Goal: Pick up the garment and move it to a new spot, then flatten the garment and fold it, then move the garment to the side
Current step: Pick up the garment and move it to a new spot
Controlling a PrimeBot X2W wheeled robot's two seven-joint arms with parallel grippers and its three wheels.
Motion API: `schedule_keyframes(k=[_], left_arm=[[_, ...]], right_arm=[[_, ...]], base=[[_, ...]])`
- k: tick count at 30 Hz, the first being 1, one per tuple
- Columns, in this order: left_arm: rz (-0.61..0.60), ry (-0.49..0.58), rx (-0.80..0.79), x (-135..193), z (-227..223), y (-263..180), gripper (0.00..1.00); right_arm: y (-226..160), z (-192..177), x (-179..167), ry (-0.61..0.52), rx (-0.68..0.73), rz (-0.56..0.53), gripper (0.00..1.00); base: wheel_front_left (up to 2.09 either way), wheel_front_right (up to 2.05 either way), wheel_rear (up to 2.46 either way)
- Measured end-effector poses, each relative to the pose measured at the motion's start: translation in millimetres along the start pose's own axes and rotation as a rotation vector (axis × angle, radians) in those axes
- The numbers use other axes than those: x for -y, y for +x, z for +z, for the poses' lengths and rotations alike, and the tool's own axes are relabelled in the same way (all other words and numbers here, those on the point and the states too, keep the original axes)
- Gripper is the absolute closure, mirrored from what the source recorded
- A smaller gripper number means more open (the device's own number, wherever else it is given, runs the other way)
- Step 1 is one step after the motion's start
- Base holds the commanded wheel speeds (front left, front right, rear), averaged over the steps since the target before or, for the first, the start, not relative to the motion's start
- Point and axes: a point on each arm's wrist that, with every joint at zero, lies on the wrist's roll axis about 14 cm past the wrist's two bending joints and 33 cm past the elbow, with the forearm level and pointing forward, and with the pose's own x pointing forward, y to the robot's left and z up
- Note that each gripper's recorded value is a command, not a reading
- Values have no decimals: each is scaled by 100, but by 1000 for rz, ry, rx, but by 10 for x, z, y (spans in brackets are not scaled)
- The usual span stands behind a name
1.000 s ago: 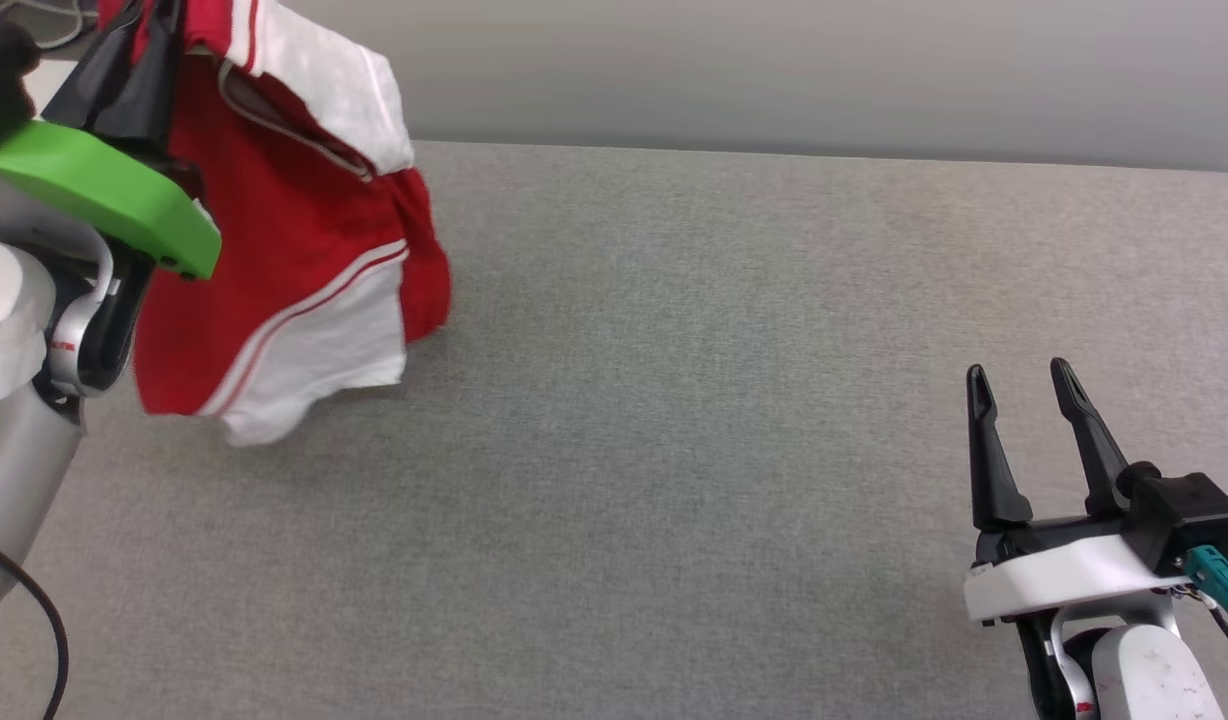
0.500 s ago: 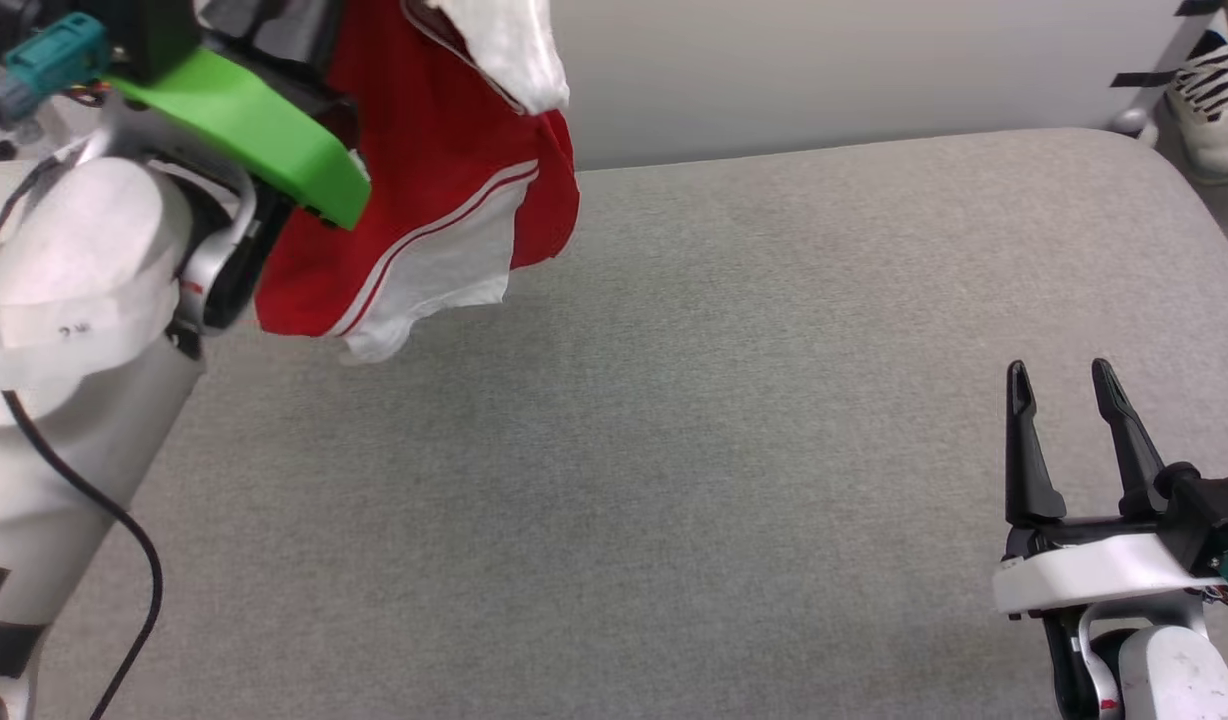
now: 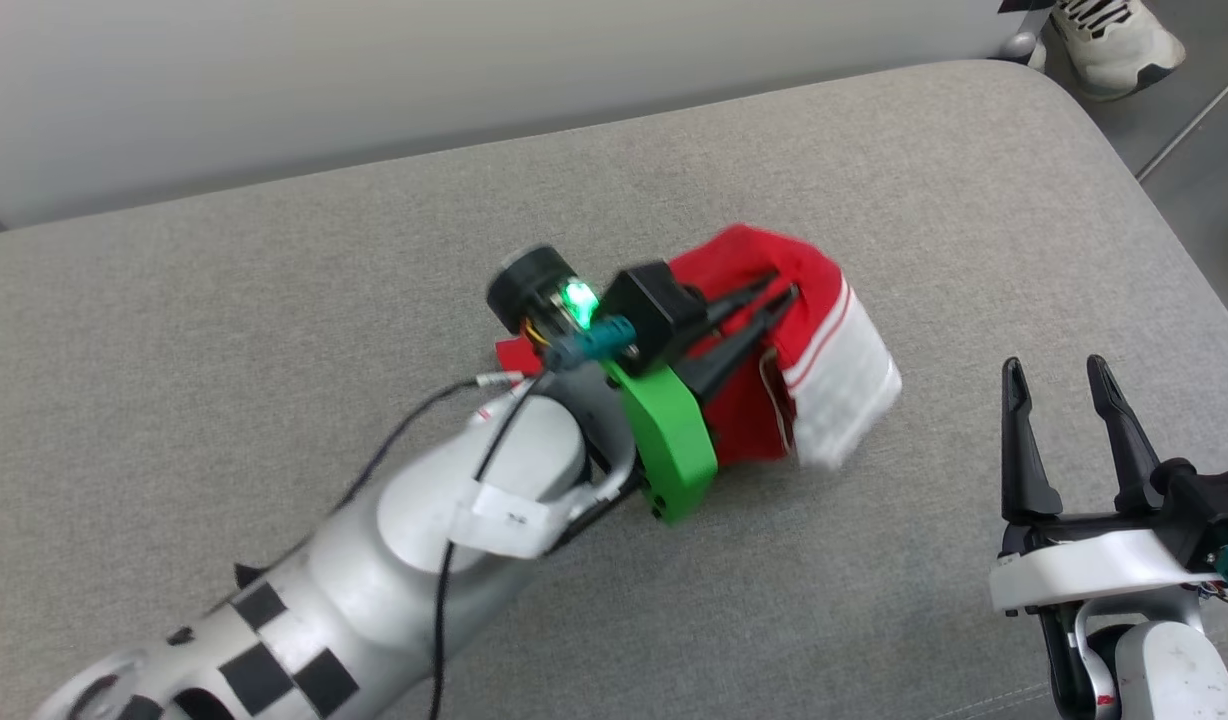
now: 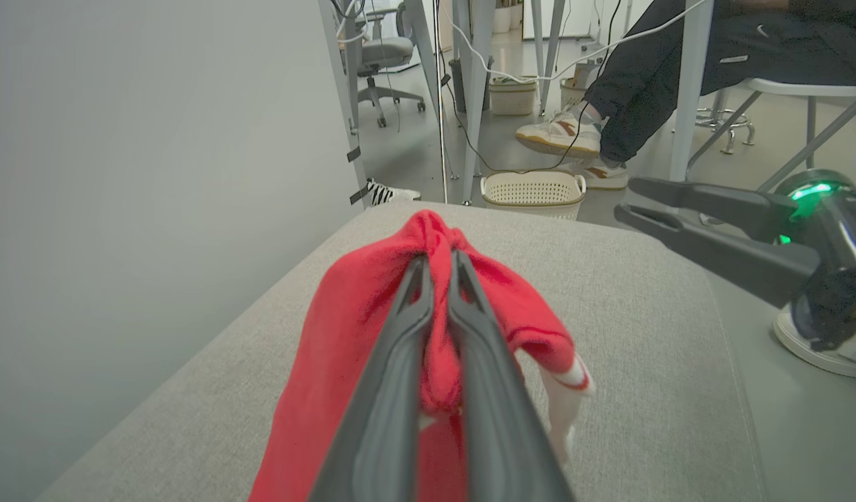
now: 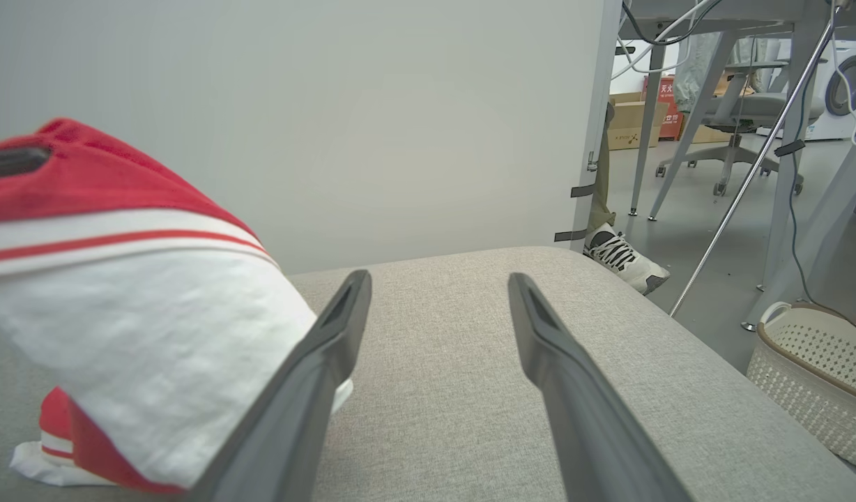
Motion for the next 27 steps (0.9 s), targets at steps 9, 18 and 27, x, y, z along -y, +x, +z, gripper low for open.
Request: schedule_keyframes(k=[9, 18, 27], left_arm=[[-68, -145, -154, 506, -817, 92, 0], [66, -167, -130, 190, -724, -39, 0], [280, -16, -25, -417, -194, -457, 0]], right_arm=[[39, -154, -4, -8, -46, 0, 0], [108, -171, -183, 12, -42, 51, 0], [146, -115, -446, 23, -19, 128, 0]], base=[[0, 0, 0], [0, 0, 0], [0, 0, 0]])
